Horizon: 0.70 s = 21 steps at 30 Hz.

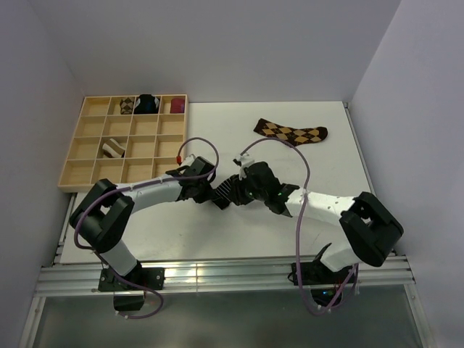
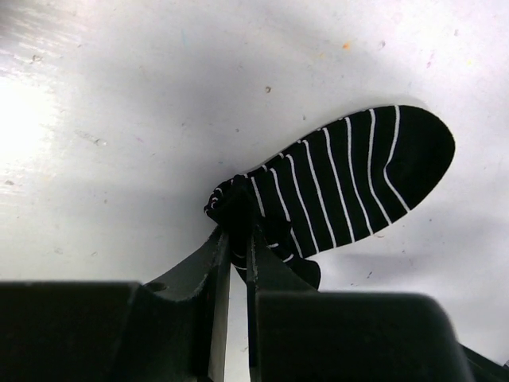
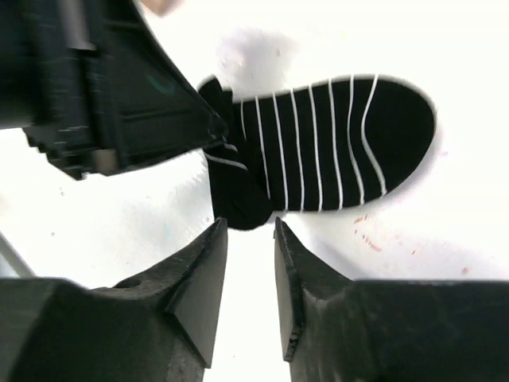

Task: Roll the socks
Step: Roll the sock at the center of the board.

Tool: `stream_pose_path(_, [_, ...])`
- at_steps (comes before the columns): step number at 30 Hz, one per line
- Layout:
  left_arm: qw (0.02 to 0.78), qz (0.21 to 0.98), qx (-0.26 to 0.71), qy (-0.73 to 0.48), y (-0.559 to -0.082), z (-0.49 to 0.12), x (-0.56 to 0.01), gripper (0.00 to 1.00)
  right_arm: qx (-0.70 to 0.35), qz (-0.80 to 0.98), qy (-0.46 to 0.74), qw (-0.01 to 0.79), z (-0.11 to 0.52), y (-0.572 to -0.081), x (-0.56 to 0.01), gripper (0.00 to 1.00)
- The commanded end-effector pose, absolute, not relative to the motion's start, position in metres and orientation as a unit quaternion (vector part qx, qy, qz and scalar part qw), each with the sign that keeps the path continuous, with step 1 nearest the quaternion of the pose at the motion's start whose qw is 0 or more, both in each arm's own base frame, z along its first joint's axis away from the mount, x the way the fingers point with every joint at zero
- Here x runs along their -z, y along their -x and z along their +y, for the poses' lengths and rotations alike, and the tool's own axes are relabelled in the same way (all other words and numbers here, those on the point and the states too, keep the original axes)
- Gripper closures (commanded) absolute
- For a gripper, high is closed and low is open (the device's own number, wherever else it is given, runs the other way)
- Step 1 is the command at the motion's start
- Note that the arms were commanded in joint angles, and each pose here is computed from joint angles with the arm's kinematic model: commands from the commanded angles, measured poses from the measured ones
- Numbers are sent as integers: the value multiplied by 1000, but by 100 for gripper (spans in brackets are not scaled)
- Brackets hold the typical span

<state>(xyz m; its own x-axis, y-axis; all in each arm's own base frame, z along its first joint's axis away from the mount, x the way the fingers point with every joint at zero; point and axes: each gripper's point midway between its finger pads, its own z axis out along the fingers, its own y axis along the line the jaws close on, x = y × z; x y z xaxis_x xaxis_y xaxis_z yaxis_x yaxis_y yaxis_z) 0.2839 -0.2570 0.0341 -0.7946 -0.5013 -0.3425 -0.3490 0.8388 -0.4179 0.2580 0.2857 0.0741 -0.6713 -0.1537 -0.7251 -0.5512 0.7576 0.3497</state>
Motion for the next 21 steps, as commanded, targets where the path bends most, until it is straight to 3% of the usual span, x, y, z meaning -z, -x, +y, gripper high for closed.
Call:
stream_pose_path(1, [219, 938, 151, 221, -283, -256, -33, 89, -249, 828, 229, 448, 291, -276, -98, 61])
stream_pose_path(7, [212, 941, 149, 217, -282, -257, -32, 89, -243, 800, 285, 469, 316, -259, -93, 54])
stream_pose_path(21, [209, 941, 158, 215, -282, -261, -34, 89, -203, 817, 336, 422, 338, -250, -48, 53])
